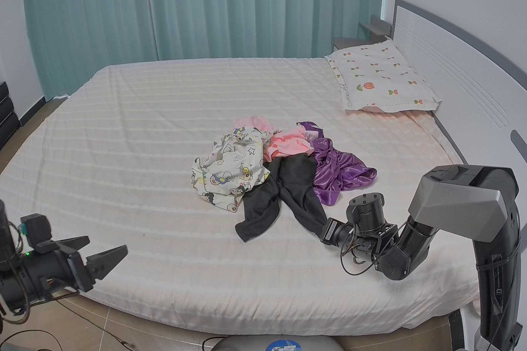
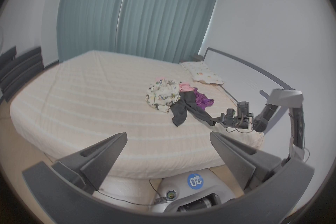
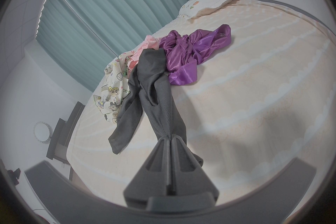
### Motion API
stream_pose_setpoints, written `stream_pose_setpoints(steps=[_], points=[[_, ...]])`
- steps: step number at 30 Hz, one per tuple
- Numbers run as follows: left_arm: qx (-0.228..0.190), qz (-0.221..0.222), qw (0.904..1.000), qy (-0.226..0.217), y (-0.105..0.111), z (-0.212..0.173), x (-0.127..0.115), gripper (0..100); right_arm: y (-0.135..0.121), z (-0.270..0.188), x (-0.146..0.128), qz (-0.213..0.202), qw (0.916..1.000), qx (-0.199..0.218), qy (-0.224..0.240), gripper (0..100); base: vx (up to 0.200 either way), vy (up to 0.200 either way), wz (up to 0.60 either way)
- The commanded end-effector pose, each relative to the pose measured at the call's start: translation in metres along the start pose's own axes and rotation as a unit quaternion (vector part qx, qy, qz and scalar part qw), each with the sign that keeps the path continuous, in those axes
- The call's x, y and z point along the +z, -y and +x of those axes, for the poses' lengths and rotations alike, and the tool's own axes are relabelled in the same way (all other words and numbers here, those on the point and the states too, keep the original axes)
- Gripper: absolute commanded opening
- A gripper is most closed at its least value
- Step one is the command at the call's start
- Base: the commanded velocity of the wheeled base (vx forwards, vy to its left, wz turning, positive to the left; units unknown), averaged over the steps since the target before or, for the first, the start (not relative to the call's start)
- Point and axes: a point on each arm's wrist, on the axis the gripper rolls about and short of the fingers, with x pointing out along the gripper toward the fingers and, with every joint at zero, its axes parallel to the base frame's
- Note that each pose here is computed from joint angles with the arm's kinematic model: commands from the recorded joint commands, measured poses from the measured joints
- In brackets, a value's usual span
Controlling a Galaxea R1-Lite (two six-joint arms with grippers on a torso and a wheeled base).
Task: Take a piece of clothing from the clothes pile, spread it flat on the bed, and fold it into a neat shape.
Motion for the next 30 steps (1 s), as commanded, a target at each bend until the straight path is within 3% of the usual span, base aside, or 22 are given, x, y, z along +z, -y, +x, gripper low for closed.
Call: stream_pose_setpoints(steps=[1,15,22,30], points=[[0.077,-0.117,0.9823,-0.124,0.040,0.179,-0.034,100,0.001,0.000,-0.004,-0.001,1.0000,-0.002,-0.005,0,0.000,0.000,0.00],[0.066,-0.120,0.9811,-0.136,0.066,0.279,-0.058,100,0.001,-0.001,-0.005,-0.001,1.0000,-0.001,-0.006,0,0.000,0.000,0.00],[0.054,-0.122,0.9838,-0.120,0.079,0.312,-0.062,100,0.000,-0.002,-0.005,-0.002,1.0000,0.000,-0.006,0,0.000,0.000,0.00],[0.087,-0.119,0.9858,-0.081,0.082,0.346,-0.065,100,-0.001,-0.003,-0.007,-0.004,1.0000,0.004,-0.004,0,0.000,0.000,0.00]])
